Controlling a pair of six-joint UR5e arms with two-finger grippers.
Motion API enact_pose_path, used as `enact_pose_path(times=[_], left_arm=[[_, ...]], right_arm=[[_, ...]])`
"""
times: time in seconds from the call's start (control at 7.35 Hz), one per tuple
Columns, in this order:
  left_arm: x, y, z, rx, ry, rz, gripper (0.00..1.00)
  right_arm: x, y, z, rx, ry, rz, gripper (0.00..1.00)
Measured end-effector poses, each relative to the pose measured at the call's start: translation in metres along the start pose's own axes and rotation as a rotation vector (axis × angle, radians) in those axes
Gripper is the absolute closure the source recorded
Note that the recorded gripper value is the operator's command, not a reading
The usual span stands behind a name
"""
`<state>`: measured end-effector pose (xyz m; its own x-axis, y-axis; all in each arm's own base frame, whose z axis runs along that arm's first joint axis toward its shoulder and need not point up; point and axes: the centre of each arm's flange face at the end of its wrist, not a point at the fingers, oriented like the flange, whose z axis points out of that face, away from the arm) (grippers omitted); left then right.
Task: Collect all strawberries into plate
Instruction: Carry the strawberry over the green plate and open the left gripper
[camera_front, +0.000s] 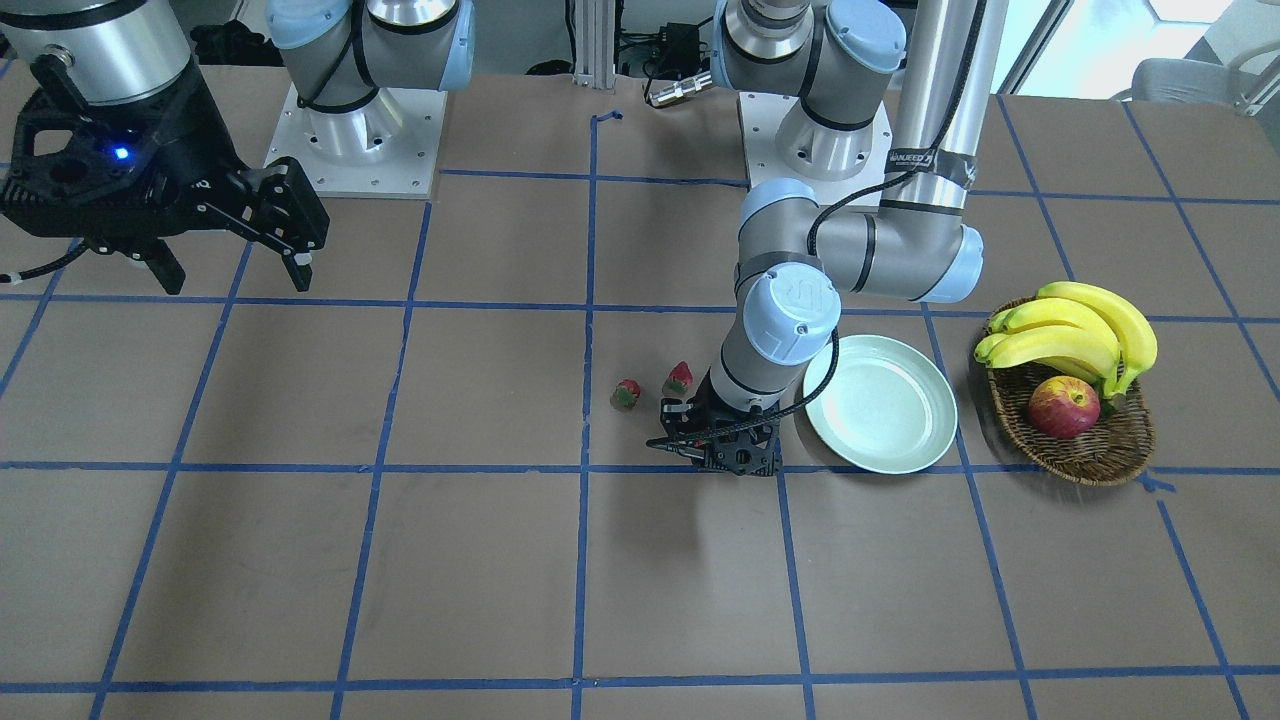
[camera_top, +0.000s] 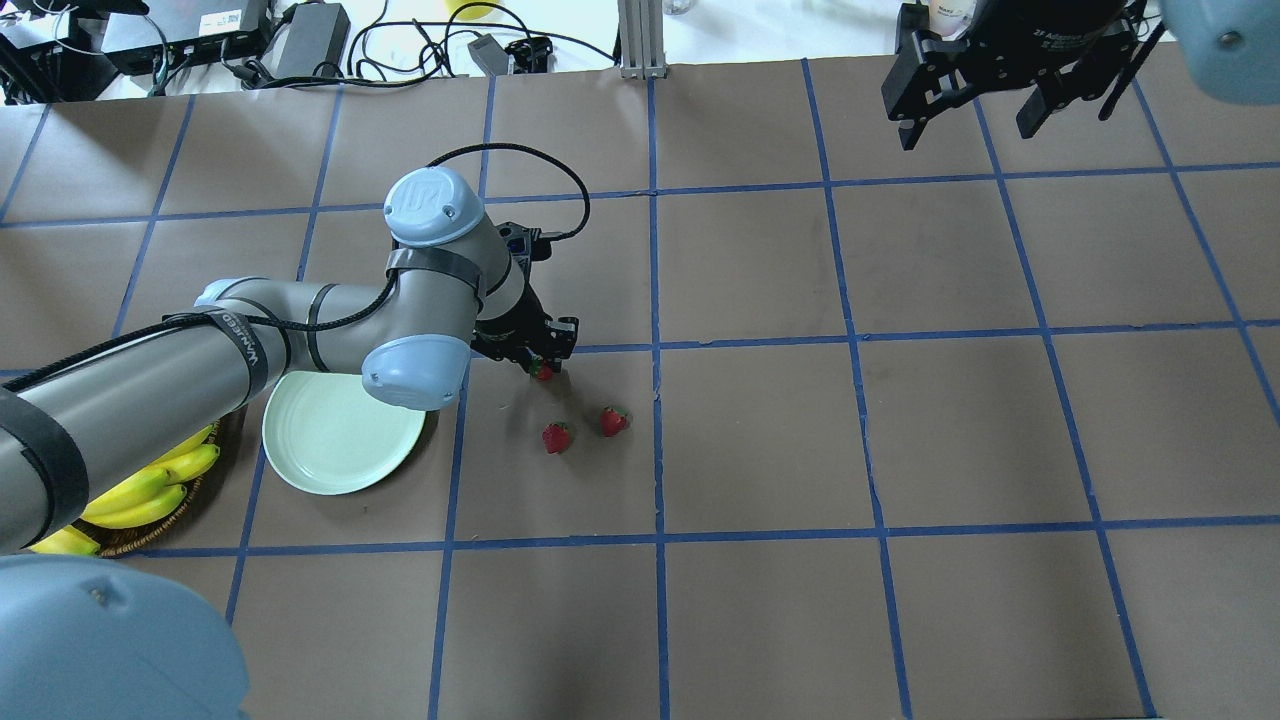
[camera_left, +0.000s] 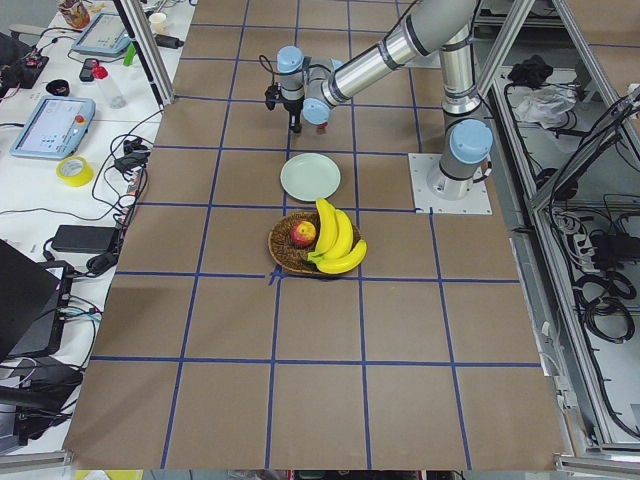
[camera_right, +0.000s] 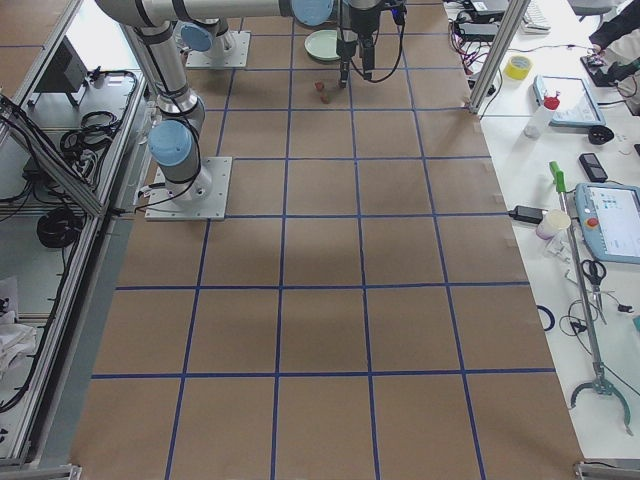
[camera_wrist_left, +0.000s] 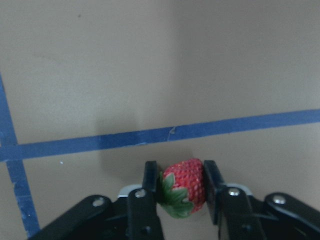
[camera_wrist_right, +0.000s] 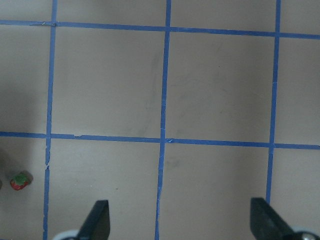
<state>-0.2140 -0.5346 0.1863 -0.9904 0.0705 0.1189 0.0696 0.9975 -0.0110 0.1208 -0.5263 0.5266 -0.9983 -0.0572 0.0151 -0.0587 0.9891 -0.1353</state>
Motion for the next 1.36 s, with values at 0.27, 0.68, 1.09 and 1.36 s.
enact_pose_path(times=[0.27, 0.68, 1.09, 1.36], left_arm=[[-0.019, -0.013, -0.040, 0.013, -0.031, -0.028, 1.00], [-0.108, -0.018, -0.104, -0.081, -0.082, -0.086, 1.00], [-0.206, 0.006, -0.104, -0.170, -0.078, -0.068, 1.00], [-0.239, 0.024, -0.080, -0.224, -0.049, -0.100, 1.00]], right_arm=[[-0.001, 0.001, -0.001, 0.002, -0.005, -0.002, 0.00], [-0.001, 0.001, -0.001, 0.003, -0.010, -0.001, 0.00], [-0.001, 0.000, 0.000, 0.001, -0.010, 0.000, 0.00], [-0.001, 0.000, 0.000, 0.000, -0.012, 0.000, 0.00]])
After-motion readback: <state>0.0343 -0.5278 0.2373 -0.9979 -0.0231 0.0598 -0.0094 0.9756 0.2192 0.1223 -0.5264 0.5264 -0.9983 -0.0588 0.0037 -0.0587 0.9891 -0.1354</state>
